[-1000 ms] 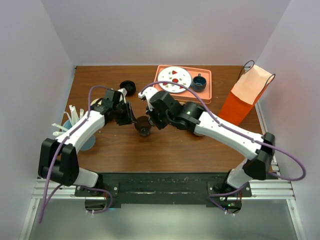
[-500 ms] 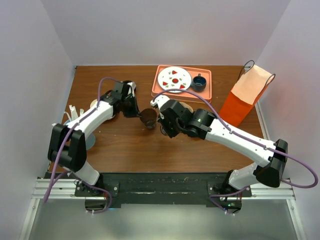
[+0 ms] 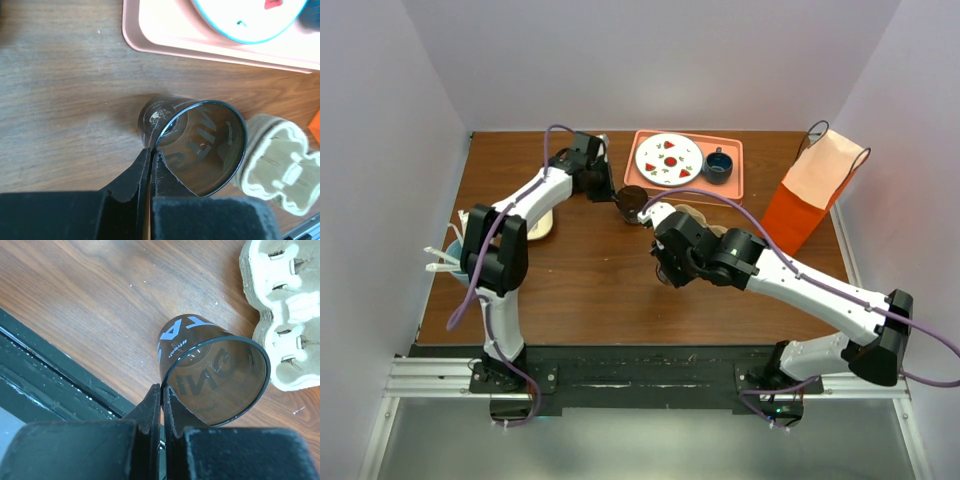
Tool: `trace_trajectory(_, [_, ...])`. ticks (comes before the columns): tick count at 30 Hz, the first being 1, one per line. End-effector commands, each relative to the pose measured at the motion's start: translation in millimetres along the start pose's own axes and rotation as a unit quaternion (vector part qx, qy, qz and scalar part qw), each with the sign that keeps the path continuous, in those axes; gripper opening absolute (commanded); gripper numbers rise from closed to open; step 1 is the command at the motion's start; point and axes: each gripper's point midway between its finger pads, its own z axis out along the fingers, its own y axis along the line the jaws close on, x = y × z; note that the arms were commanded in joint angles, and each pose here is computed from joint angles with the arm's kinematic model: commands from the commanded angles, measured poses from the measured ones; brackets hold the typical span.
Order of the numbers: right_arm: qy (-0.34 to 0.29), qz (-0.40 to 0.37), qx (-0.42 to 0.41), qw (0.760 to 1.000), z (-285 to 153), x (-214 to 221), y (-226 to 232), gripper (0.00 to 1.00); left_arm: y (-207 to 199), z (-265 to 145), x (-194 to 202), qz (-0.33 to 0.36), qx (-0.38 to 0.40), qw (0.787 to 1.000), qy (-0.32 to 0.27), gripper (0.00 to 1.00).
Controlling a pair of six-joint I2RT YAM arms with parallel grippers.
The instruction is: Pack the takeout coffee
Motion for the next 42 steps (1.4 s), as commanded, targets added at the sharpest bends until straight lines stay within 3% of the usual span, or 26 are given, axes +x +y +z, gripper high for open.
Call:
trace_trajectory(1, [-0.014, 0.014, 0.002, 1.0, -7, 0, -3, 0.0, -15, 2, -13, 0.009, 0.005, 1.0, -0.017, 0.02])
trace_trajectory(9, [-0.002, -0.006, 0.01, 1.0, 2, -1, -4, 0.0, -24, -13, -20, 0.008, 0.01, 1.0, -0.018, 0.43])
trace_trajectory(11, [-0.001, -0.009, 0.009, 1.0, 4, -3, -3, 0.0, -35, -34, -37, 0.006, 0.019, 0.999, -0.038, 0.62])
trace_trajectory(14, [0.012, -0.012, -0.001, 1.0, 14, -6, 6, 0.0, -42, -69, -62, -0.004, 0.032, 0.997, -0.071, 0.82])
trace_trajectory(17, [0.044, -0.016, -0.003, 0.999, 30, -5, 13, 0.0, -30, -105, -81, -0.02, 0.01, 0.995, -0.101, 0.94])
trace_trajectory(22, [0.09, -0.02, -0.006, 0.996, 55, -8, 32, 0.0, 21, -170, -94, -0.042, -0.09, 0.981, -0.169, 1.0])
trace_trajectory(28, [0.13, -0.053, 0.027, 0.99, 89, -3, 56, 0.0, 54, -209, -69, -0.035, -0.145, 0.973, -0.175, 1.0])
trace_trajectory(37, [0.147, -0.064, 0.035, 0.986, 112, 8, 71, 0.0, 70, -221, -49, -0.037, -0.169, 0.968, -0.18, 1.0])
trace_trajectory(42, [0.138, -0.059, 0.033, 0.988, 105, 2, 73, 0.09, 68, -221, -49, -0.036, -0.163, 0.97, -0.179, 1.0])
